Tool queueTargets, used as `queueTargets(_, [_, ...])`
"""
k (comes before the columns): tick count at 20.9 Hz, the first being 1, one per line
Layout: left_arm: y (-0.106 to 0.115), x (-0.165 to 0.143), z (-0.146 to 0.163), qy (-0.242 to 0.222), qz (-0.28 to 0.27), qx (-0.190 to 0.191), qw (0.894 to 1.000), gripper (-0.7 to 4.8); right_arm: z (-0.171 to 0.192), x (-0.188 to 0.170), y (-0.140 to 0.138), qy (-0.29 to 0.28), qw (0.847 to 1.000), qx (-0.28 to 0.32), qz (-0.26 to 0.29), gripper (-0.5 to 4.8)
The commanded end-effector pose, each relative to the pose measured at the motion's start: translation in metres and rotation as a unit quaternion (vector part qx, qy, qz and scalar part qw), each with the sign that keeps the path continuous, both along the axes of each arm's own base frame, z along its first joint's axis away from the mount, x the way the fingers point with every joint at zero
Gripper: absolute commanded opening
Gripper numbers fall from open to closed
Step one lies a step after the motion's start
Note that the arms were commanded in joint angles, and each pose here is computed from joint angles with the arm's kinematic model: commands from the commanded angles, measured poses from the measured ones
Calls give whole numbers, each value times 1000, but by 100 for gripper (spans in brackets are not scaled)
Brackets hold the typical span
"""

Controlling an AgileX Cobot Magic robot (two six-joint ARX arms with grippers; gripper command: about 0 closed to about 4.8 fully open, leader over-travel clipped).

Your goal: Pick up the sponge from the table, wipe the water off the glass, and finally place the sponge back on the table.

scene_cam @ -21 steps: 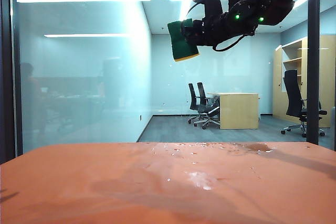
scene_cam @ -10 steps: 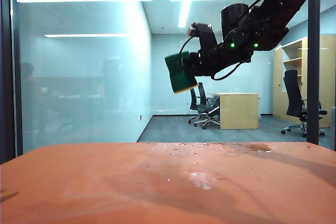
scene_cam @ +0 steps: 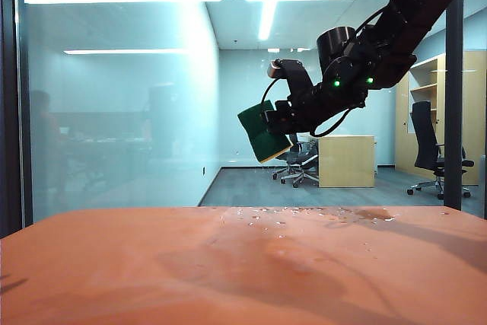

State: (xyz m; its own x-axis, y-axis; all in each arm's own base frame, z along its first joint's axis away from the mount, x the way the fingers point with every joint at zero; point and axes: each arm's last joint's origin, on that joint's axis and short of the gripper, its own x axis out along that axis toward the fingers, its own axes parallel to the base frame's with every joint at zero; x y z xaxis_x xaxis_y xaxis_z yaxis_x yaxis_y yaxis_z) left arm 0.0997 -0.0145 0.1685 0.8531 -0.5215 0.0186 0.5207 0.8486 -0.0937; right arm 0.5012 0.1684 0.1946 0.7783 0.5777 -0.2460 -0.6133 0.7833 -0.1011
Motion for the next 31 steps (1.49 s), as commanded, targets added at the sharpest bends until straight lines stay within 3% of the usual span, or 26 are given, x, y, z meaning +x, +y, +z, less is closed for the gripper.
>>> queueTargets(1, [0, 0, 2, -9, 2, 1, 1000, 129, 18, 1, -4, -45, 999, 12, -6, -9])
queueTargets(11, [1, 0, 3, -11, 11, 0, 1000, 129, 119, 6, -10, -120, 992, 35, -12, -9])
queueTargets(16, [1, 0, 5, -20, 21, 0, 1000, 128, 149, 4, -11, -136, 990, 40, -12, -9])
queueTargets(23, [2, 1, 5, -20, 30, 1, 999, 128, 129, 8, -8, -83, 996, 20, -10, -9])
queueTargets(31, [2, 1, 5, -21, 30, 1, 999, 128, 57, 6, 2, -15, 1000, -8, 1, -9])
